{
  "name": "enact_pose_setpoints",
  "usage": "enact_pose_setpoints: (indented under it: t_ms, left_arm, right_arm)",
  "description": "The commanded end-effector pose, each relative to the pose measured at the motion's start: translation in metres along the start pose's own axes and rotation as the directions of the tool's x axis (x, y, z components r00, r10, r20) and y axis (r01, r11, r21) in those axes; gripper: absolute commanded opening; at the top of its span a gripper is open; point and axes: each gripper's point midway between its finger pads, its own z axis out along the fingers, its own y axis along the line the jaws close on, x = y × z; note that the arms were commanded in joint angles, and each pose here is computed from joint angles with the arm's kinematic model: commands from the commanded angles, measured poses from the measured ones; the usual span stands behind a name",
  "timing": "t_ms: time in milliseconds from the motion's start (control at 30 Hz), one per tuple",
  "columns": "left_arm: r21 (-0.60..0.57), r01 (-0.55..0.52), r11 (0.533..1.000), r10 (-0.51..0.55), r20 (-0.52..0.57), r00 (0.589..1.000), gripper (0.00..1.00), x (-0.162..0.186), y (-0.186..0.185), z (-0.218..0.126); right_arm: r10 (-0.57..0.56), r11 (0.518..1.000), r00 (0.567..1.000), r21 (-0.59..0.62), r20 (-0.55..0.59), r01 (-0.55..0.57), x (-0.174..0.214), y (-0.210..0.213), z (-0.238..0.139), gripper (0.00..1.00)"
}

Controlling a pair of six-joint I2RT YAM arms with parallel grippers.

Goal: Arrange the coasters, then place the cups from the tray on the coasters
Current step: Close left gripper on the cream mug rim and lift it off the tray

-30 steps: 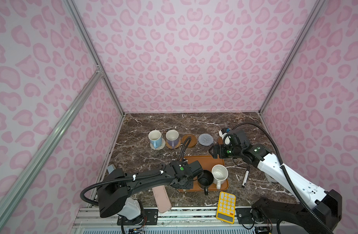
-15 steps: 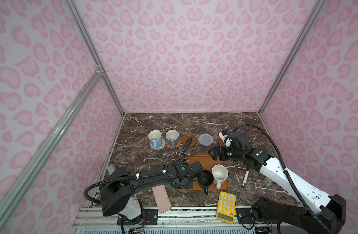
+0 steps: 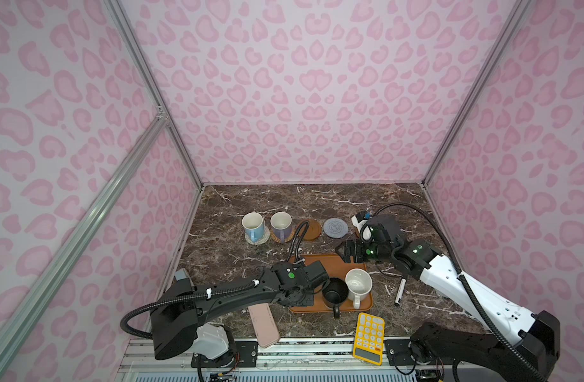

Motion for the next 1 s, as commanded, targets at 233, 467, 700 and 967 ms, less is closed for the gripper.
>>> enact_pose_setpoints:
  t_ms: [233, 467, 700, 967]
  left_arm:
    - [0.021, 0.028, 0.999, -0.030, 0.091, 0.995, 0.03, -0.019, -0.003, -0.022]
    - [0.010, 0.018, 1.000, -0.019, 0.122, 0.992, 0.03, -0.029, -0.003, -0.035]
    - [0.049, 0.036, 0.998, -0.044, 0.175, 0.984, 0.03, -0.060, -0.007, -0.056]
    - [0.084, 0.030, 0.996, -0.049, 0.231, 0.972, 0.03, -0.105, -0.016, -0.074]
  right_arm:
    - [-0.011, 0.999, 1.000, -0.030, 0.022, 0.012, -0.007, 0.008, -0.001, 0.92]
    - [-0.012, 0.998, 1.000, -0.065, 0.027, 0.014, -0.009, 0.014, -0.001, 0.92]
    - [0.017, 0.990, 0.997, -0.139, 0.070, -0.007, -0.017, 0.023, -0.002, 0.91]
    - [0.055, 0.991, 0.993, -0.130, 0.104, -0.041, -0.035, 0.013, -0.004, 0.91]
